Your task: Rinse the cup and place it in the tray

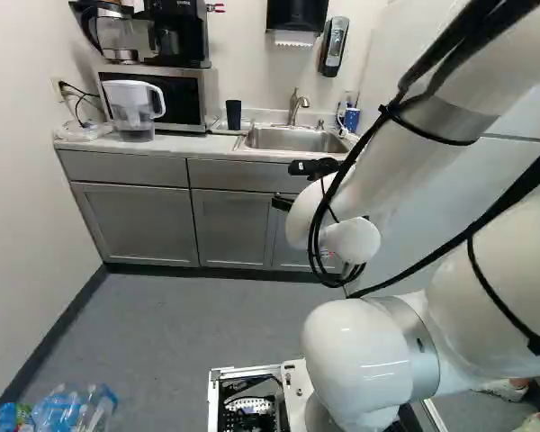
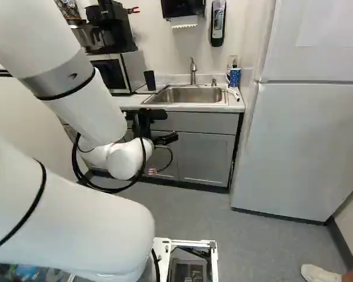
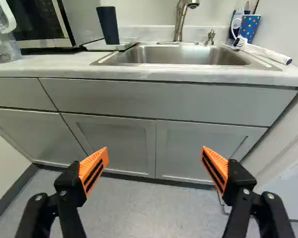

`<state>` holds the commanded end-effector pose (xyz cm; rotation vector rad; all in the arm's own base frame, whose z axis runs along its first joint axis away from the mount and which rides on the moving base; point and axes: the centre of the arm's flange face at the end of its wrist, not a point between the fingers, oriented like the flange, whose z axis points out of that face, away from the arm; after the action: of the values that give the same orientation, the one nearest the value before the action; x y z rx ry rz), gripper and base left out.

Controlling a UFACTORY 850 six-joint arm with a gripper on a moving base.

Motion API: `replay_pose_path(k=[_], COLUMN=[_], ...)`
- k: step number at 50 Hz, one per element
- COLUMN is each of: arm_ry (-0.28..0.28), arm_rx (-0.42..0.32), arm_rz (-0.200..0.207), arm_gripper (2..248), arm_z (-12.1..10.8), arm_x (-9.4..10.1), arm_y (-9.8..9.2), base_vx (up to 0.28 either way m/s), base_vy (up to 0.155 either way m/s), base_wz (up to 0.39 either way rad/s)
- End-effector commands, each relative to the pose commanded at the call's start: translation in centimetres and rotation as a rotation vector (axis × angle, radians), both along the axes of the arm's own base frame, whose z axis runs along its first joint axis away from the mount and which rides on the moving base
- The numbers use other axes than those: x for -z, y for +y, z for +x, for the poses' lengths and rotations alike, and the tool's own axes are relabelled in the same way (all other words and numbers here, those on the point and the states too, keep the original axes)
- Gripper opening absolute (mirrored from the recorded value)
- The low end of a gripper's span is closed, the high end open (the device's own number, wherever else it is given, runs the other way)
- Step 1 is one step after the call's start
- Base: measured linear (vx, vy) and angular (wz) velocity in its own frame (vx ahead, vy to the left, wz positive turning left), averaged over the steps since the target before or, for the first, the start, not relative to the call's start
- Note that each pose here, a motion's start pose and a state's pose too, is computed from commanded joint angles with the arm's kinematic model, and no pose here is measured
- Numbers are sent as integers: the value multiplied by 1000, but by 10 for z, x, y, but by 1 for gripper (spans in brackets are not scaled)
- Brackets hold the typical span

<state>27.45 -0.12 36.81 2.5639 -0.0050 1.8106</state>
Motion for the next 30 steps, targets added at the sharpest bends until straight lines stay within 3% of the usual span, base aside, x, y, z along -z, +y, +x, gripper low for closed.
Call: replay_pose_path(k=[30], arm_ry=[-9], arm_rx=[-4], arm_rz=[0], arm_gripper=[247], arm_z=[-4], arm_x=[2], arm_y=[1], base_vx=[0], base_vy=[0], base_wz=[0])
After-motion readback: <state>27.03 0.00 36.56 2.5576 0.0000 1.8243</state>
